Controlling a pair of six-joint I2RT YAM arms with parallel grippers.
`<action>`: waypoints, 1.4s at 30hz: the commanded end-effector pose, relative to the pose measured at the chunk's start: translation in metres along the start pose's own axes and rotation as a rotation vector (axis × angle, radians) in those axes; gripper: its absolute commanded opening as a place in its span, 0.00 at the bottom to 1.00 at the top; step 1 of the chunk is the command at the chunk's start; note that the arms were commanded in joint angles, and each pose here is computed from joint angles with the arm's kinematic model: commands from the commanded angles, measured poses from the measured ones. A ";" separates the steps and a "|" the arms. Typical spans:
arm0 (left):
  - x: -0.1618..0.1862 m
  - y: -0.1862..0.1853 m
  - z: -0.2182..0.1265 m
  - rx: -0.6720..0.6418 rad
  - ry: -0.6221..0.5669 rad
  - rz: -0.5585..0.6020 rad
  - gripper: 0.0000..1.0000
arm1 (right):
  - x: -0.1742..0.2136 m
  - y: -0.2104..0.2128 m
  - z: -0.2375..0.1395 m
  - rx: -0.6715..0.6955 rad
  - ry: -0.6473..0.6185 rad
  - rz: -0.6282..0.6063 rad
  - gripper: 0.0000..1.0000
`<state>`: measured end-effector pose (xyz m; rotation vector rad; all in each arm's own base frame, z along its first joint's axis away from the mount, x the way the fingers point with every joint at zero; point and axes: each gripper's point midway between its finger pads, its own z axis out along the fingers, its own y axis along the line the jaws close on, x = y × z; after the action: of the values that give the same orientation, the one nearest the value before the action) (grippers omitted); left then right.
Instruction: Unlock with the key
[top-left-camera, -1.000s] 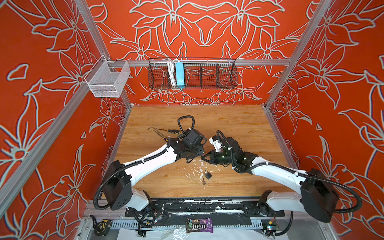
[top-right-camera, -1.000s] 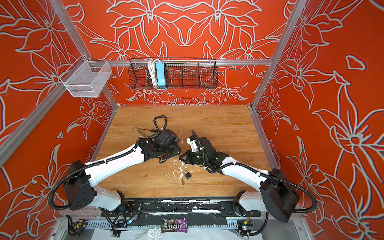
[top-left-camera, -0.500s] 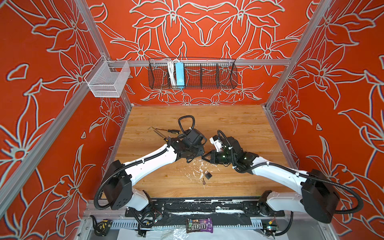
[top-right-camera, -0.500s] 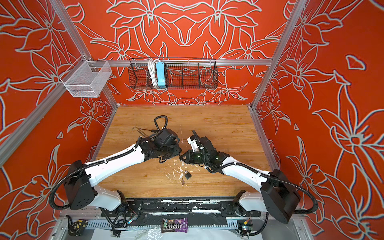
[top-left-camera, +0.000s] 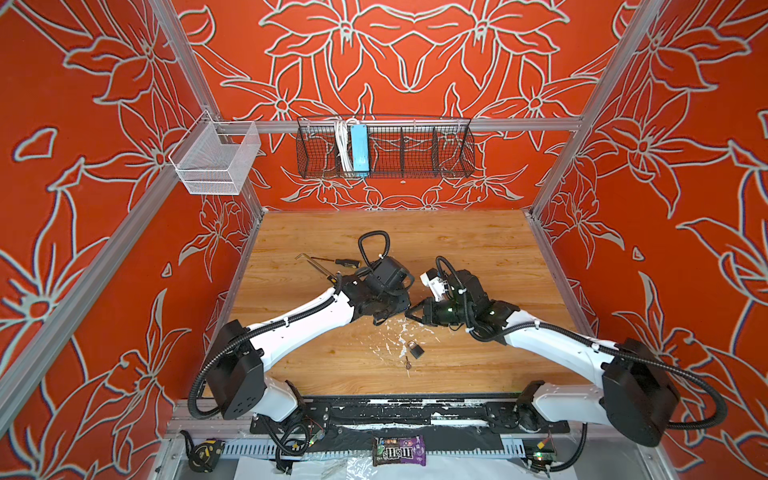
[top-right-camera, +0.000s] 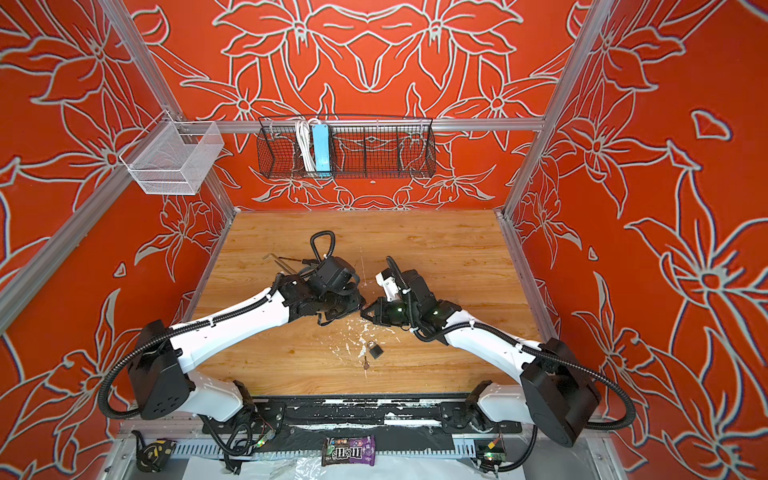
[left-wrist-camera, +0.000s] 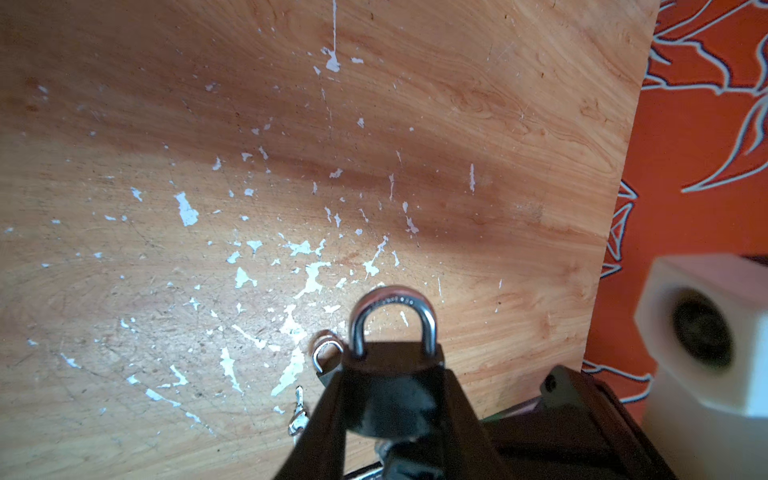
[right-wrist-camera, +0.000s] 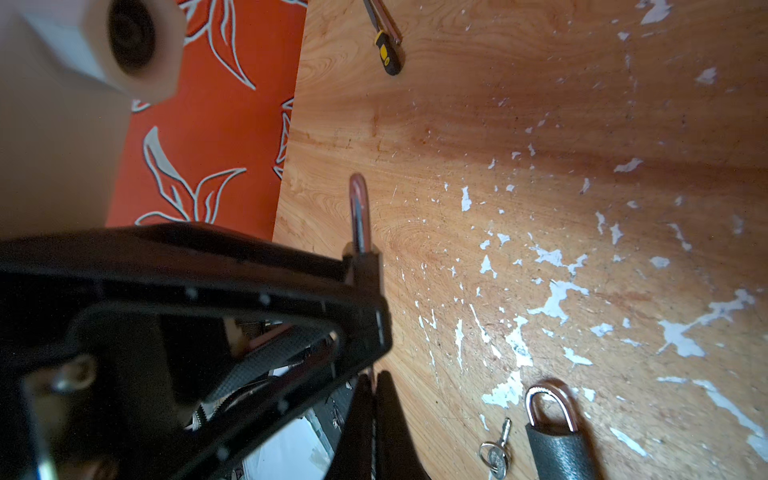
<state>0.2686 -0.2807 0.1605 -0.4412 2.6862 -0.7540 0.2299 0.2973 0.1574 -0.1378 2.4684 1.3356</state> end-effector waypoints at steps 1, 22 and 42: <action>0.017 -0.019 -0.004 0.063 0.078 0.008 0.00 | -0.033 0.018 -0.011 0.001 -0.128 -0.064 0.00; -0.038 -0.023 -0.022 0.135 -0.142 -0.124 0.00 | -0.002 0.019 -0.031 -0.066 -0.094 -0.105 0.30; -0.040 -0.032 -0.021 0.175 -0.140 -0.137 0.00 | -0.039 0.024 -0.043 -0.069 -0.365 -0.004 0.29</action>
<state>0.3005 -0.2822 0.1958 -0.6063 2.4886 -0.9219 0.2454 0.2720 0.2011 0.0497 2.1733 1.3045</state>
